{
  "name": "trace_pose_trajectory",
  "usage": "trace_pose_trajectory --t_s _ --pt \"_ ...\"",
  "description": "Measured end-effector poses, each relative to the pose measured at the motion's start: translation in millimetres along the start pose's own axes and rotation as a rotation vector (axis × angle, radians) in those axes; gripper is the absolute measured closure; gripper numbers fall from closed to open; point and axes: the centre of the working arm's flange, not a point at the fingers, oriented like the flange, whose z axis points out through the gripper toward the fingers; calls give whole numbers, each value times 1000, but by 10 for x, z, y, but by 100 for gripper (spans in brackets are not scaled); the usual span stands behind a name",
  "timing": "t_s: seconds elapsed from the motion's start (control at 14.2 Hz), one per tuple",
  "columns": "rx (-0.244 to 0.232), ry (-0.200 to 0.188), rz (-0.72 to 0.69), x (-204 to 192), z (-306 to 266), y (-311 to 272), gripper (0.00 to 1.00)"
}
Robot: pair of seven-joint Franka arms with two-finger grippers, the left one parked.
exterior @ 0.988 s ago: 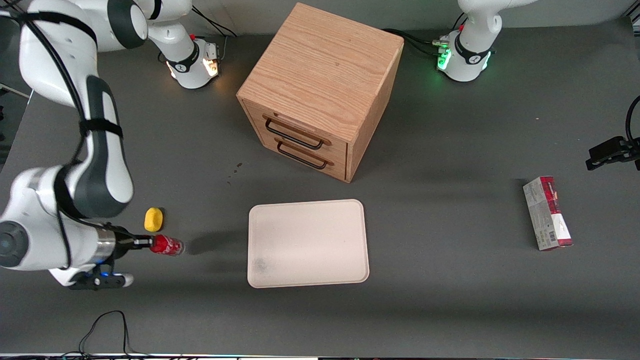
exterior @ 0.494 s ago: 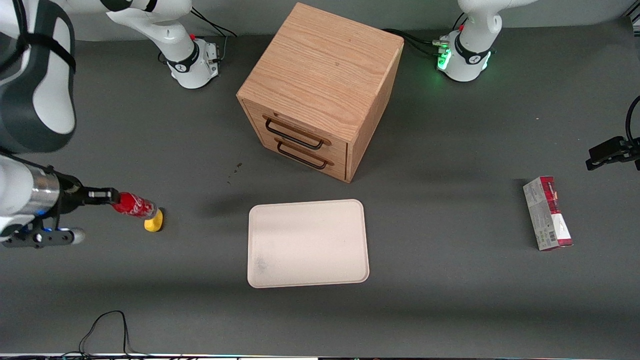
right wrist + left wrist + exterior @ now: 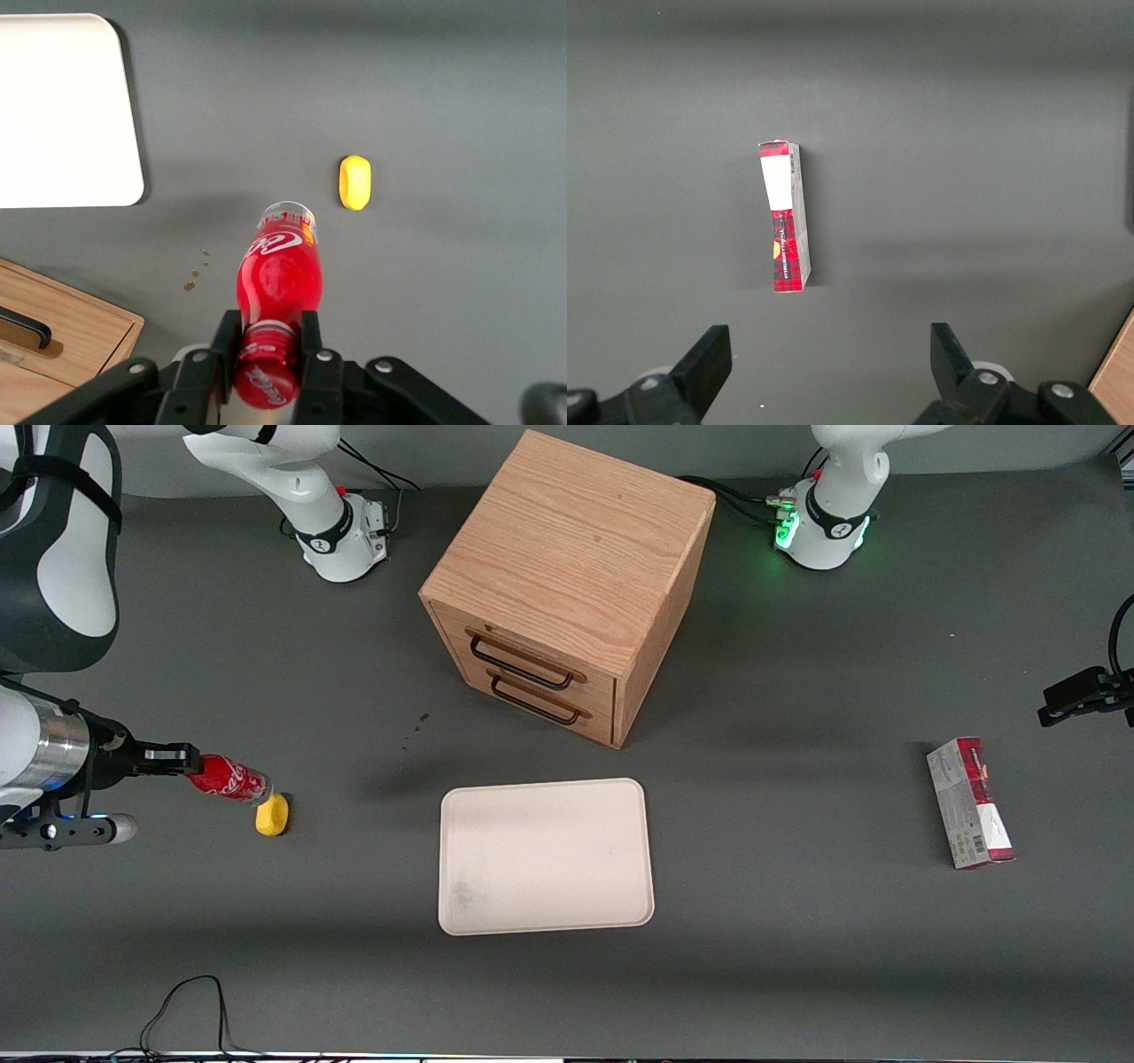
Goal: Place coke bottle on tray
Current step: 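Carry the bottle over the white tray with the right gripper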
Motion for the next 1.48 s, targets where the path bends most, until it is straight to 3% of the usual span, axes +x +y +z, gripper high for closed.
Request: trace_pose_trajectory --t_s 0.28,0.49,0.71,0.92,1.13,1.48 --pt "-10 10 16 4 3 -359 69" --pt "-15 68 99 233 160 -897 69" --pt "41 164 242 531 475 -1560 69" --pt "106 205 308 732 800 -1980 69" --pt "136 210 314 882 1111 -2167 69" --pt "140 208 290 1068 1692 -2452 69"
